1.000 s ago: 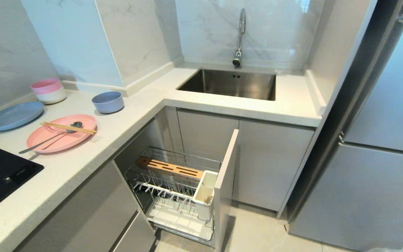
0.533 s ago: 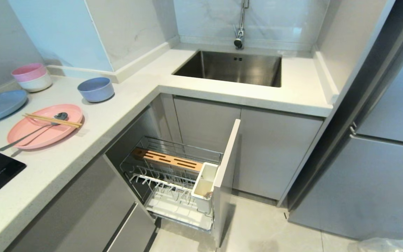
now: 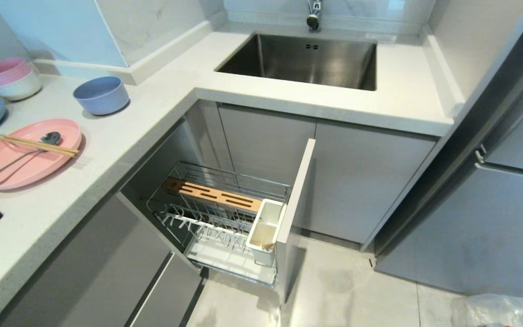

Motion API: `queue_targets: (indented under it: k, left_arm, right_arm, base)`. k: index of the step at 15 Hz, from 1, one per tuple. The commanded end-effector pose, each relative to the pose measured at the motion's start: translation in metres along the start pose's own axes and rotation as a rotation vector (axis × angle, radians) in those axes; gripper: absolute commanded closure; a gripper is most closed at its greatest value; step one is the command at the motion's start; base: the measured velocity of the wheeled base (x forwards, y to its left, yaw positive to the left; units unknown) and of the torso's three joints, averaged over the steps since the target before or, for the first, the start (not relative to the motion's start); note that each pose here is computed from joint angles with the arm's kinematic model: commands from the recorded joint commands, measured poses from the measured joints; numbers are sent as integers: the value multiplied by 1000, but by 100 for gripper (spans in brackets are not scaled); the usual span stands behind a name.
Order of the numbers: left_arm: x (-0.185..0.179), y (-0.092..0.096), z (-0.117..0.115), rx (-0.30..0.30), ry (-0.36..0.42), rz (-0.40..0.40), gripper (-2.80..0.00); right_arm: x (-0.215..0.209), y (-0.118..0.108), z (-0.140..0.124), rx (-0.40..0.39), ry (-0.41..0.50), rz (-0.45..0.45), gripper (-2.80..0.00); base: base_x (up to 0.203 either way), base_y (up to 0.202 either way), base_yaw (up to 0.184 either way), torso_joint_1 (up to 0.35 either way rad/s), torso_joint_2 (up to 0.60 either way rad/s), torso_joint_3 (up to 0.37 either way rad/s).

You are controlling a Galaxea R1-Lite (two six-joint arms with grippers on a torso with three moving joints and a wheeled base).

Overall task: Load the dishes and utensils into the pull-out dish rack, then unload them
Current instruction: Pick up the bowl and place it in the cupboard

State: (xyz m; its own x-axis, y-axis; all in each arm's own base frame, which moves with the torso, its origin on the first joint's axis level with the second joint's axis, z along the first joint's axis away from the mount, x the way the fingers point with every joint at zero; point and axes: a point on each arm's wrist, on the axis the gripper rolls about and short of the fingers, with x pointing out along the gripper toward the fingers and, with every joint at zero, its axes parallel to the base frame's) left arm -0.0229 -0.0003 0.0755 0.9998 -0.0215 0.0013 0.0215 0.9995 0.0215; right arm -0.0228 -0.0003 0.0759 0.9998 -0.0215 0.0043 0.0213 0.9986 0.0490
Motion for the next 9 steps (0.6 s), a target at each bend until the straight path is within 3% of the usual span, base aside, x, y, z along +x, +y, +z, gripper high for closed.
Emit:
queue_targets:
  k: [1, 9]
  left_arm:
    - [0, 0, 0, 0, -2, 0, 0]
    - [0, 0, 0, 0, -2, 0, 0]
  right_arm:
    - [0, 0, 0, 0, 1, 0, 0]
    - [0, 0, 0, 0, 1, 0, 0]
  base:
    - [0, 0, 0, 5, 2, -193]
    - [0, 0, 0, 3, 6, -185]
